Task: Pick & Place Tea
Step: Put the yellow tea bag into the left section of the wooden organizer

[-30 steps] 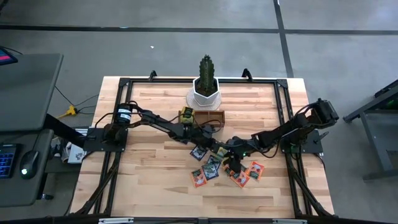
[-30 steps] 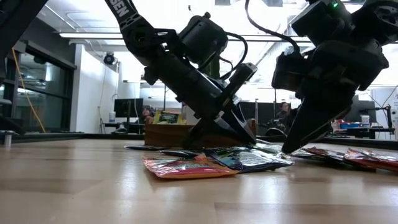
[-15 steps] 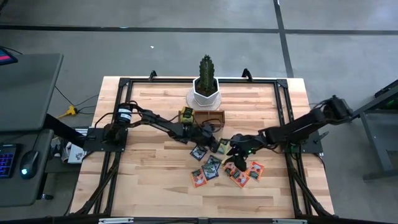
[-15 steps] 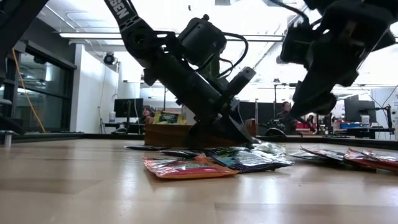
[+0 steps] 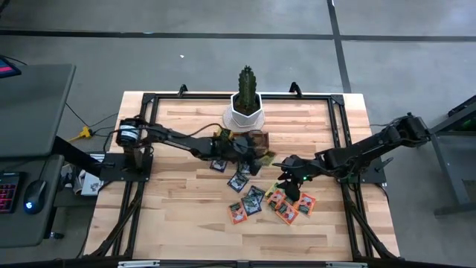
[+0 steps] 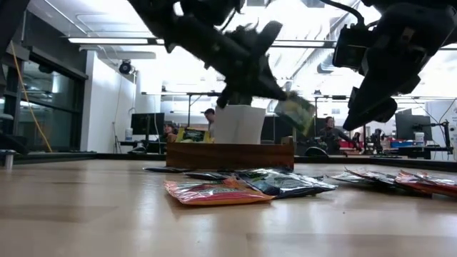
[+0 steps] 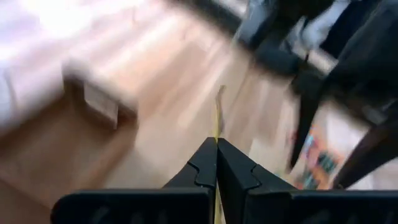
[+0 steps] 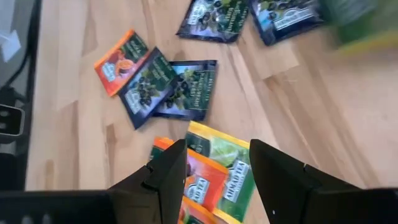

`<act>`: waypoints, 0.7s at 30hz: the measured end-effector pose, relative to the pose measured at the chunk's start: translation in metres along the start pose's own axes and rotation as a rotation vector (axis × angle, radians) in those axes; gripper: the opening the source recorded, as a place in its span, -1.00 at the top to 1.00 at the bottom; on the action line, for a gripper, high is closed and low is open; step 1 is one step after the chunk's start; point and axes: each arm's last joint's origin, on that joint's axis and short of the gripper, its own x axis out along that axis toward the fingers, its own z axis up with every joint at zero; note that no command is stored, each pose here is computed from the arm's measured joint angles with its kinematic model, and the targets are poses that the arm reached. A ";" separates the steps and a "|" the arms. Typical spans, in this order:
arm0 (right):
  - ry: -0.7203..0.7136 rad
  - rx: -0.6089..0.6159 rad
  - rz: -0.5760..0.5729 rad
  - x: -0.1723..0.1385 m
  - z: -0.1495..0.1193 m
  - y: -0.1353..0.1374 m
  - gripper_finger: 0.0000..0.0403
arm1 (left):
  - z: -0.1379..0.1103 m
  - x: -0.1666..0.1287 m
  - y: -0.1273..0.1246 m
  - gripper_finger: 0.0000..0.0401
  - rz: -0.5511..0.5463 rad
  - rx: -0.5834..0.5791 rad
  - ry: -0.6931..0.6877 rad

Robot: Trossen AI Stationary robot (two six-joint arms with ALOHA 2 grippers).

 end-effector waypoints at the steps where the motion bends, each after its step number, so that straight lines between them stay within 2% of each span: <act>1: -0.002 -0.001 -0.007 0.000 0.000 0.000 0.15 | 0.003 -0.004 0.001 1.00 0.023 0.022 0.000; 3: -0.010 -0.001 -0.016 0.000 0.000 -0.001 0.15 | 0.007 -0.020 0.006 1.00 0.081 0.099 0.058; 5: -0.011 -0.004 -0.018 0.000 0.000 -0.001 0.15 | 0.021 -0.027 0.007 1.00 0.106 0.136 0.002; 8: -0.012 -0.006 -0.023 0.000 0.000 -0.001 0.15 | 0.026 -0.051 0.014 1.00 0.203 0.200 0.078; 10: -0.018 -0.008 -0.030 0.000 0.000 -0.001 0.15 | 0.034 -0.060 0.017 1.00 0.247 0.235 0.064; 14: -0.037 -0.009 -0.054 0.000 0.001 -0.002 0.15 | 0.039 -0.085 0.025 1.00 0.277 0.277 0.058; 15: -0.042 -0.009 -0.059 0.000 0.001 -0.002 0.15 | 0.042 -0.089 0.026 1.00 0.266 0.268 0.017; 16: -0.045 -0.014 -0.061 0.000 0.001 -0.002 0.15 | 0.042 -0.092 0.027 1.00 0.260 0.256 -0.011; 19: -0.057 -0.026 -0.062 0.000 0.002 -0.002 0.15 | 0.026 -0.111 0.043 1.00 0.296 0.251 0.032; 21: -0.060 -0.030 -0.069 0.000 0.002 -0.002 0.15 | 0.019 -0.116 0.048 1.00 0.275 0.234 -0.028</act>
